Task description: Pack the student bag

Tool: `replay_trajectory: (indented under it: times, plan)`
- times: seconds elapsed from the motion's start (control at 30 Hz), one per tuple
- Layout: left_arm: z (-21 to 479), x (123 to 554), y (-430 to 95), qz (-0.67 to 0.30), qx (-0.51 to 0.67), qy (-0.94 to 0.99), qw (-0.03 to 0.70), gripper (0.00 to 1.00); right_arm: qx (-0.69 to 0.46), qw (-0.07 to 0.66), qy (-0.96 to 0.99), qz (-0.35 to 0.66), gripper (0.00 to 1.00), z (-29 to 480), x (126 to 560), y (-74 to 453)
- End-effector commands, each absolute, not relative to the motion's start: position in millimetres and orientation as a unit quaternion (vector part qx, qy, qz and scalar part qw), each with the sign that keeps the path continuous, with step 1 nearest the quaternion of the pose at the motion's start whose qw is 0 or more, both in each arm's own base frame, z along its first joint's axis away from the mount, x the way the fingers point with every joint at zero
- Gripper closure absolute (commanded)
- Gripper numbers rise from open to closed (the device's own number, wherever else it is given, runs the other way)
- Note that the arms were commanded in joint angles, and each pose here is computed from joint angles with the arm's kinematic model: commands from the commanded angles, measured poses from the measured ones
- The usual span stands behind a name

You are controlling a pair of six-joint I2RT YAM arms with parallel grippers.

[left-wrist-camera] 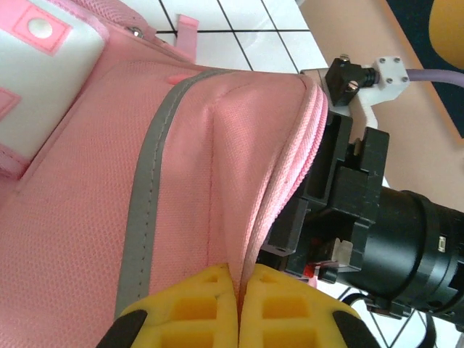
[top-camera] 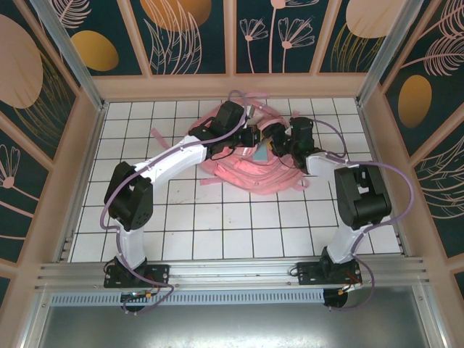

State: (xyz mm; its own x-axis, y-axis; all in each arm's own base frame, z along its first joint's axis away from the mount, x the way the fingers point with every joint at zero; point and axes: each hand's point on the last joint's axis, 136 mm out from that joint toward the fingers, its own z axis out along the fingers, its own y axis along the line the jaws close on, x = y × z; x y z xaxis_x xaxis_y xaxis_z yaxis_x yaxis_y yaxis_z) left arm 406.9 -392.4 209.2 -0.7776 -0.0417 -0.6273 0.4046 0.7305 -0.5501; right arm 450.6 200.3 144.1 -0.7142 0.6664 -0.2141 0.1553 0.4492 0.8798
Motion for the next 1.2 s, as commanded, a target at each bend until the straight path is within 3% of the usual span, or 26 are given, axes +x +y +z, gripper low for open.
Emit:
replay_trajectory:
  times: [0.0, 0.43, 0.7, 0.77, 0.93, 1.17]
  plan:
    - [257.2, 422.0, -387.7, -0.386, 0.087, 0.838, 0.375, 1.0, 0.215, 0.329, 0.835, 0.385, 0.34, 166.5, 449.3, 176.1]
    - [239.7, 431.6, -387.5, -0.385, 0.066, 0.844, 0.366, 1.0, 0.06, 0.35, 0.921, 0.16, 0.34, 187.3, 438.2, 131.7]
    - [227.7, 432.2, -395.9, -0.401, 0.066, 0.843, 0.352, 1.0, 0.065, 0.379, 0.906, 0.18, 0.34, 230.4, 416.5, 116.8]
    - [228.8, 431.8, -399.8, -0.409, 0.068, 0.84, 0.349, 0.77, 0.073, 0.383, 0.896, 0.212, 0.34, 236.9, 406.5, 122.4]
    - [240.6, 432.7, -395.1, -0.418, 0.065, 0.832, 0.36, 0.46, 0.132, 0.366, 0.881, 0.268, 0.34, 224.1, 377.6, 137.1]
    - [237.3, 451.8, -337.2, -0.379, 0.023, 0.837, 0.393, 0.34, 0.183, 0.325, 0.867, 0.332, 0.37, 198.6, 341.7, 186.1]
